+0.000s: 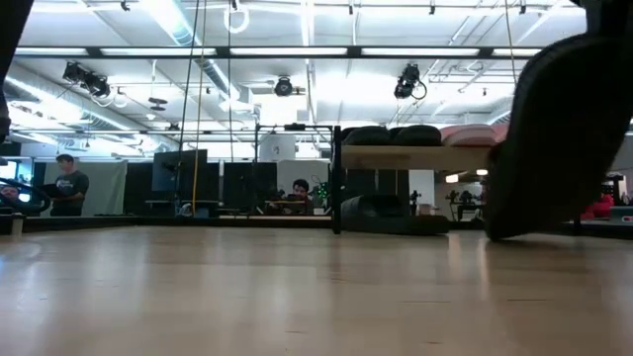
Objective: Pick and place slides into the shelf
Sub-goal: Put the black slide under the shelf
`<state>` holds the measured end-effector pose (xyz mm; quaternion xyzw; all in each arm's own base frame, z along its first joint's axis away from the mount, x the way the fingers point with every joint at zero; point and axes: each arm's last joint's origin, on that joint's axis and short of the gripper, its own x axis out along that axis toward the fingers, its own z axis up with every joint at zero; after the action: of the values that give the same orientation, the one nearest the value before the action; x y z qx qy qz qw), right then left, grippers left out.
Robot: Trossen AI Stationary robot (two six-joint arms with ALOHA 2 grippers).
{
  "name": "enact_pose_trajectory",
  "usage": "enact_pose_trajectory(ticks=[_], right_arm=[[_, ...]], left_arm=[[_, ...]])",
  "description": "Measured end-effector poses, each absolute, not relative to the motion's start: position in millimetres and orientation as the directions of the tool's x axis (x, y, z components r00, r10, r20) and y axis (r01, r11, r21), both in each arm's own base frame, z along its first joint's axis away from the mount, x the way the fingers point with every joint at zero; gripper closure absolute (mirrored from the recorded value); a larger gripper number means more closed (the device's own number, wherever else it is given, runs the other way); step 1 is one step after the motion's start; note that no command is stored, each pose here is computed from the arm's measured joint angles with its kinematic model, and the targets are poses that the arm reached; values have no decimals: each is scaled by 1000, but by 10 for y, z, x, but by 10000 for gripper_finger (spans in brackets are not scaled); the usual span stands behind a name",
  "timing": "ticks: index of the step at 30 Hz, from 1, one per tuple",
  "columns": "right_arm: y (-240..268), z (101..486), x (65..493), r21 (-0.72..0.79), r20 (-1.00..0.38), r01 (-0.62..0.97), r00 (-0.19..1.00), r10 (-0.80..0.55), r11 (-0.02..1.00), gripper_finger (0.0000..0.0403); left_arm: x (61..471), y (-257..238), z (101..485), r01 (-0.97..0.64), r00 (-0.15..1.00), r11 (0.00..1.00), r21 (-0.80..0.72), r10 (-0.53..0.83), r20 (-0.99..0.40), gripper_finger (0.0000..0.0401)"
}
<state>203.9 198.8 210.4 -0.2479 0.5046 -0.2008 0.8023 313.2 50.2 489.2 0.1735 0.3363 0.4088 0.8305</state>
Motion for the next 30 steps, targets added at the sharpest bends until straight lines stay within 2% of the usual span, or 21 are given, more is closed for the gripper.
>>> enact_pose_trajectory(ticks=[5, 12, 21, 25, 30], right_arm=[[1870, 2009, 1972, -653, -693, 70, 348, -631, 755, 329], [1454, 1497, 1898, -721, -654, 72, 260, -711, 689, 329], [1097, 1158, 1948, -818, -554, -42, 328, -765, 574, 326], [1039, 1119, 2051, -811, -566, -65, 340, -751, 581, 329], [1132, 1141, 2237, -794, -573, -87, 435, -694, 602, 329]], left_arm=[[3131, 567, 4884, -573, 422, 594, 565, 805, -418, 289], [3145, 563, 4872, -569, 421, 595, 567, 803, -421, 293], [3146, 558, 4871, -568, 423, 597, 567, 803, -421, 294], [3146, 558, 4871, -567, 423, 597, 568, 803, -421, 294], [3145, 558, 4871, -567, 422, 597, 568, 802, -421, 294]])
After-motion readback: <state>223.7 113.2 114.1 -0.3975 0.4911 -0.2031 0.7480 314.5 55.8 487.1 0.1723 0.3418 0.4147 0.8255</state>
